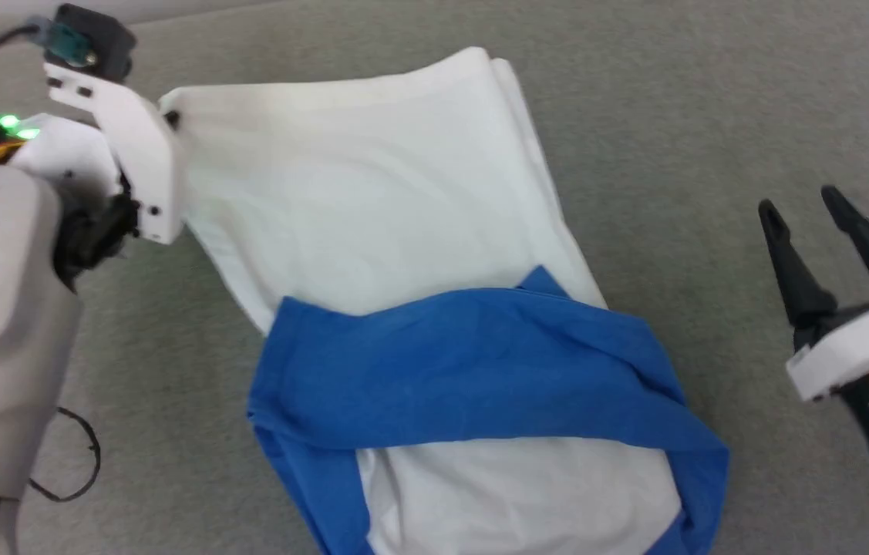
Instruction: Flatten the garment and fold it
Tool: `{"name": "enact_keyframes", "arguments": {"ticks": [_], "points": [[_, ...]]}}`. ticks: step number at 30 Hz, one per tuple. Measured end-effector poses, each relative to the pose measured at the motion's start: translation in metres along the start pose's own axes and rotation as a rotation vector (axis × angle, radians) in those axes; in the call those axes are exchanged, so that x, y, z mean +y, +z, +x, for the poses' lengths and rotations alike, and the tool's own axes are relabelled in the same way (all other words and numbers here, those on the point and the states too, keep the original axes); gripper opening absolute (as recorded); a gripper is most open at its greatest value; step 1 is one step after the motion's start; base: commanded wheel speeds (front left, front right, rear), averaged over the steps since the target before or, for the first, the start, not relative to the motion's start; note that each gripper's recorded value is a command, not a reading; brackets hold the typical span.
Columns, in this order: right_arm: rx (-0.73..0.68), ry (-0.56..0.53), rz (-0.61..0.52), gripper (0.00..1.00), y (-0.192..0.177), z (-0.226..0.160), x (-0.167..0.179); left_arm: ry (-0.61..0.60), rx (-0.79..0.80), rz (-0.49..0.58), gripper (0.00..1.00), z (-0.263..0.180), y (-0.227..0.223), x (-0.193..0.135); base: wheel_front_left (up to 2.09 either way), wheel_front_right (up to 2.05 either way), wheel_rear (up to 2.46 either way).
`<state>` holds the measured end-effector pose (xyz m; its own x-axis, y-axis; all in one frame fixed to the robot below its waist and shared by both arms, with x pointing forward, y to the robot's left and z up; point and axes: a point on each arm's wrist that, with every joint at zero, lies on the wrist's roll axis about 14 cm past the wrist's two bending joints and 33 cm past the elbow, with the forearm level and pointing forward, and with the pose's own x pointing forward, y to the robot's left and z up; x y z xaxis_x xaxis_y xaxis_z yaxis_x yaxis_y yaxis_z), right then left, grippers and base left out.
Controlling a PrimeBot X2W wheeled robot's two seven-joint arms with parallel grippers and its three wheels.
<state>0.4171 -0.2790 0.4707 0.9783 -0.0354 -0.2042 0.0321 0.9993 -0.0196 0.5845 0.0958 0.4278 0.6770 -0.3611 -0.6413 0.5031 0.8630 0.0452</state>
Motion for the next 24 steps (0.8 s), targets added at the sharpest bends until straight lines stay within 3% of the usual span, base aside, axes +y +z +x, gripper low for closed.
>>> {"name": "enact_keyframes", "arguments": {"ticks": [4, 11, 24], "points": [[0.1, 0.152, 0.004, 1.0, 0.013, 0.029, 0.028, -0.007, -0.119, 0.015, 0.0, -0.021, 0.013, -0.006, 0.0, 0.0, 0.0], [0.282, 0.364, -0.102, 1.0, 0.026, 0.085, 0.083, 0.0, -0.211, 0.043, 0.0, -0.047, 0.017, -0.01, 0.0, 0.0, 0.0], [0.588, 0.446, -0.323, 1.0, -0.026, 0.164, 0.122, -0.014, -0.237, 0.043, 0.0, -0.055, -0.003, -0.023, 0.0, 0.0, 0.0]]}}
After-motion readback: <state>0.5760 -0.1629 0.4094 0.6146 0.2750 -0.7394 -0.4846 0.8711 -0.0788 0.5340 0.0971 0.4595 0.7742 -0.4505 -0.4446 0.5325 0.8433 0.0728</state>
